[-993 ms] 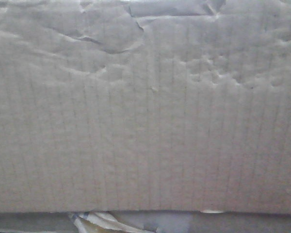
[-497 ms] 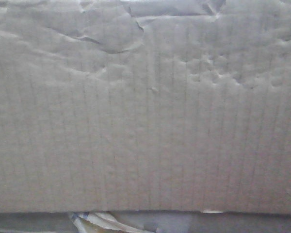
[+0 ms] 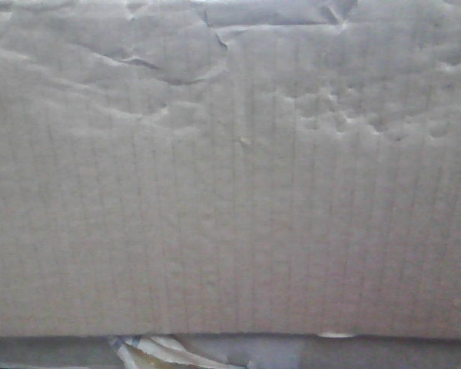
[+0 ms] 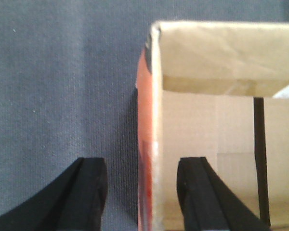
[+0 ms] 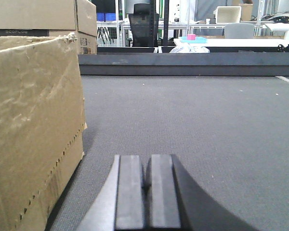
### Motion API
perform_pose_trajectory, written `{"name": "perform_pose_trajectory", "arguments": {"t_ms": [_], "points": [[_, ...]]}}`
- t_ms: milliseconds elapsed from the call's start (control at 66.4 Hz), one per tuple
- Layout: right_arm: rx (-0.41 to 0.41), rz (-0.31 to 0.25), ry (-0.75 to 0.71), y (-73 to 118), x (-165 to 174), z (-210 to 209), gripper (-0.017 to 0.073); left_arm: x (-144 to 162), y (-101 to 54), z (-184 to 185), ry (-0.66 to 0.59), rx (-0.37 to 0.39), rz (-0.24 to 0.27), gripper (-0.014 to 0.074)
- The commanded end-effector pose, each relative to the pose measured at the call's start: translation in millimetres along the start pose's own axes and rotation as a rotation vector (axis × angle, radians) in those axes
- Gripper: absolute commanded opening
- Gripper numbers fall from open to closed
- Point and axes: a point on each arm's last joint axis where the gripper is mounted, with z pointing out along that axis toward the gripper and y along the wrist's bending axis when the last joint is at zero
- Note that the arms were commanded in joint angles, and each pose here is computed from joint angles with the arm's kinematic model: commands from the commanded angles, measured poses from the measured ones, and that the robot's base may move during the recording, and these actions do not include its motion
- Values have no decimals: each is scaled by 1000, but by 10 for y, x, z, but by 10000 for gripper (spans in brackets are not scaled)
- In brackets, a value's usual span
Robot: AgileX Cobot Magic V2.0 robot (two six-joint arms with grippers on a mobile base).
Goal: Stack two boxes on right shelf middle
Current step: 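Close the left gripper on the orange-printed box wall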
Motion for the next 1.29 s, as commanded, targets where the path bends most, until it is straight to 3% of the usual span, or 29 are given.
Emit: {"name": "perform_pose_trajectory", "arguments": {"t_ms": [0,166,226,316,452,587,753,828,933,1054,1144,1204,1279], "points": [[-4,-10,-27,2,-23,-3,-162,3,2,3,1,5,0,253],[-4,-10,-27,2,-23,-3,-162,3,2,3,1,5,0,183],[-4,-10,-27,2,-23,-3,-162,3,2,3,1,5,0,96],[-4,-10,-27,2,-23,-3,-162,4,-1,3,2,7,-1,-109],[-4,-10,-27,2,-23,-3,-162,-35,-26,-47,-27,30,-48,-111],[-4,-10,-27,2,-23,-3,-162,-175,-9,-340,-126,-7,-83,-111],[-4,-10,-27,2,-23,-3,-162,-415,-40,-1009,-352,-66,-114,-111],[-4,-10,-27,2,-23,-3,-162,-499,-72,-1347,-464,-80,-152,-111],[-4,-10,-27,2,-23,-3,-162,-553,-169,-1826,-583,-53,-231,-111],[-4,-10,-27,2,-23,-3,-162,-547,-390,-2158,-631,9,-231,-111],[-4,-10,-27,2,-23,-3,-162,-569,-620,-2301,-670,79,-241,-111],[-4,-10,-27,2,-23,-3,-162,-580,-758,-2312,-666,122,-298,-111],[-4,-10,-27,2,-23,-3,-162,-588,-948,-2296,-652,145,-313,-111]]}}
